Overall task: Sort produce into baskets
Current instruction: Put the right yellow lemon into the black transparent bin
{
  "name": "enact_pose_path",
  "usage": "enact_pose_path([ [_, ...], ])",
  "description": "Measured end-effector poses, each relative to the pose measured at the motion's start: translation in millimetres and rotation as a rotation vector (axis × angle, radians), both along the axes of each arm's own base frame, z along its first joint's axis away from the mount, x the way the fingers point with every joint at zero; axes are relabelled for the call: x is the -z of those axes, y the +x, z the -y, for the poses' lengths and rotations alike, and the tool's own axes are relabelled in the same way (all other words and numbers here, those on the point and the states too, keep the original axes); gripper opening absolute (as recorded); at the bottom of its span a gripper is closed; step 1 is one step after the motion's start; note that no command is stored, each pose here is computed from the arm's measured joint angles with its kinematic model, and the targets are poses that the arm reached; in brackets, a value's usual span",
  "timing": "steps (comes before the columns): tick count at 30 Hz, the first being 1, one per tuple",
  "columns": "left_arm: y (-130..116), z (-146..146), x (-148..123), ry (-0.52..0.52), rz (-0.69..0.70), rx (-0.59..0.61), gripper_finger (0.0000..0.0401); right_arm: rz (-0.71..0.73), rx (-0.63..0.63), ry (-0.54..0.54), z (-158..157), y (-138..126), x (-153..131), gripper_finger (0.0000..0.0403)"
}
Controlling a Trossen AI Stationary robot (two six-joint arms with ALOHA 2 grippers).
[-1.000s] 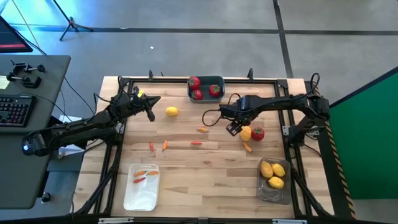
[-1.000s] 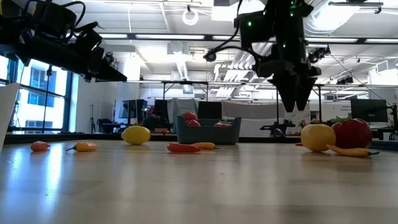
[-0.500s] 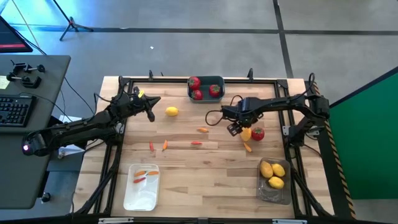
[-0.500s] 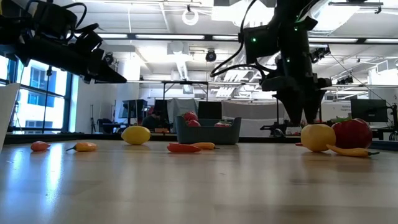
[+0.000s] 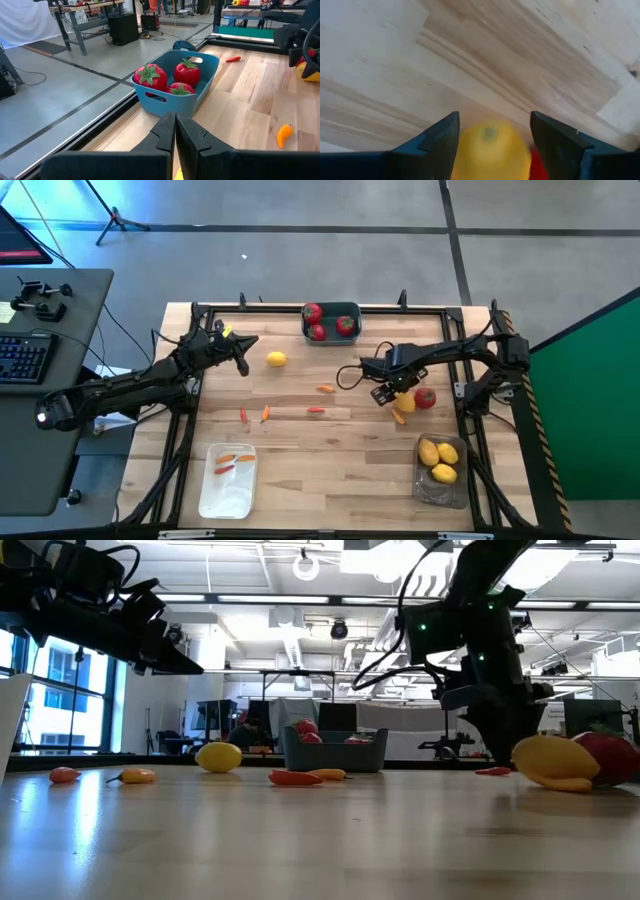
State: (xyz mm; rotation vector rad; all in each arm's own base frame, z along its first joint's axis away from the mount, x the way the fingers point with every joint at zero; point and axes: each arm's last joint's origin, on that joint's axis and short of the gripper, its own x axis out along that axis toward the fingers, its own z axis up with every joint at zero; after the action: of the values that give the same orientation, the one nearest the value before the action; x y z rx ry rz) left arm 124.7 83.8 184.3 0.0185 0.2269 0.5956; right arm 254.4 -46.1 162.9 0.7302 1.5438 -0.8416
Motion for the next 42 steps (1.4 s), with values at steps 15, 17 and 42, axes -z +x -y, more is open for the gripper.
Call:
enact_pose_path([
  [15,0,0,0,-0.002,-0.003,0.0,0.0,0.139,-0.216,-0.045,1,31,-41,0.0012],
  [17,0,0,1,-0.006,-0.01,0.0,0.0,0.164,-0.249,-0.05,-2,36,-52,0.0019],
  [42,-1,0,3,-0.018,-0.028,0.0,0.0,-0.009,-0.455,0.016,-52,25,-66,0.0289],
])
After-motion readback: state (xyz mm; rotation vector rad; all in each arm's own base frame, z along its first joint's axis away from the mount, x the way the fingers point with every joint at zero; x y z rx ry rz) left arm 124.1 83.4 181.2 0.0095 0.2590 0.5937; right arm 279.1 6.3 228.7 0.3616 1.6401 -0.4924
